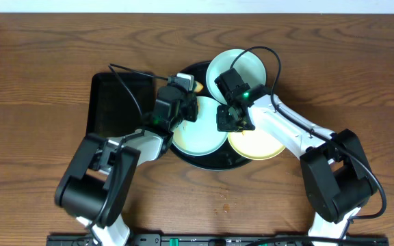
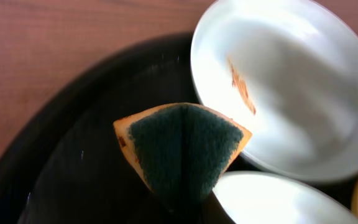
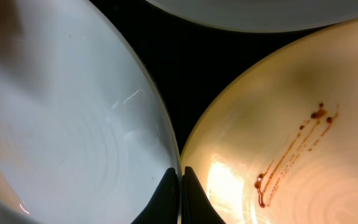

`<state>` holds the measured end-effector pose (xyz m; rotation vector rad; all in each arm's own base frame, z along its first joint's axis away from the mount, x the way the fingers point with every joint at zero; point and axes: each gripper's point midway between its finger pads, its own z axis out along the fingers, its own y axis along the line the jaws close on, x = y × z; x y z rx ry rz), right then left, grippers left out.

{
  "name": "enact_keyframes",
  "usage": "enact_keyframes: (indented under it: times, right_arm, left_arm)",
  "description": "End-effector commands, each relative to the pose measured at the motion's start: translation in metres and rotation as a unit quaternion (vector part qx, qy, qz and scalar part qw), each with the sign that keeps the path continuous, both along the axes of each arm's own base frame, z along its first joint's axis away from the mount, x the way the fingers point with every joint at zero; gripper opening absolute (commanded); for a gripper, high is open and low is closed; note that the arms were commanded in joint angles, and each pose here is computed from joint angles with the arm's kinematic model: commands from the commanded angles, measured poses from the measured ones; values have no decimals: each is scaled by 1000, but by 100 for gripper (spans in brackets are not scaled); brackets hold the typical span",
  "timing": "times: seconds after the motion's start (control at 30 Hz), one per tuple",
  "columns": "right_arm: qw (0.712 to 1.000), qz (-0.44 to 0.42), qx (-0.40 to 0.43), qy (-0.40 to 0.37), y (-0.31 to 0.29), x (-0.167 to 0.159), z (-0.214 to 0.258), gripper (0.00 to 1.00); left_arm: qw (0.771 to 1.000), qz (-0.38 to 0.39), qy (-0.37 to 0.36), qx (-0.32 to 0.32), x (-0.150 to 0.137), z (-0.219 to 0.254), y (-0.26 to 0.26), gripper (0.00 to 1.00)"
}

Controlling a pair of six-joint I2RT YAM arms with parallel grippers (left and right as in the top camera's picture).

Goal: Clean dirty plates on tray and stack at the side
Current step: 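Scrub the held green plate surface with the sponge in the left gripper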

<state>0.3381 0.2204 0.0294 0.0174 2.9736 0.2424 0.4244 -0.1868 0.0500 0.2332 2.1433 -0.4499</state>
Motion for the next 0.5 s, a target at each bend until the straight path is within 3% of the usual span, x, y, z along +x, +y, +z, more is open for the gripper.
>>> enact_keyframes:
  times: [0.0, 0.23, 0.47]
  right_arm:
    - [1000, 11, -5, 9, 2, -4, -7, 1]
    - [1000, 11, -5, 8, 2, -4, -7, 1]
    - [1000, 11, -4, 7, 2, -4, -7, 1]
  left_arm:
    - [1000, 1, -22, 3, -6, 42, 7, 8]
    - [1000, 3, 6, 13, -27, 58, 15, 7]
    - [999, 3, 36, 23, -25, 24, 14, 8]
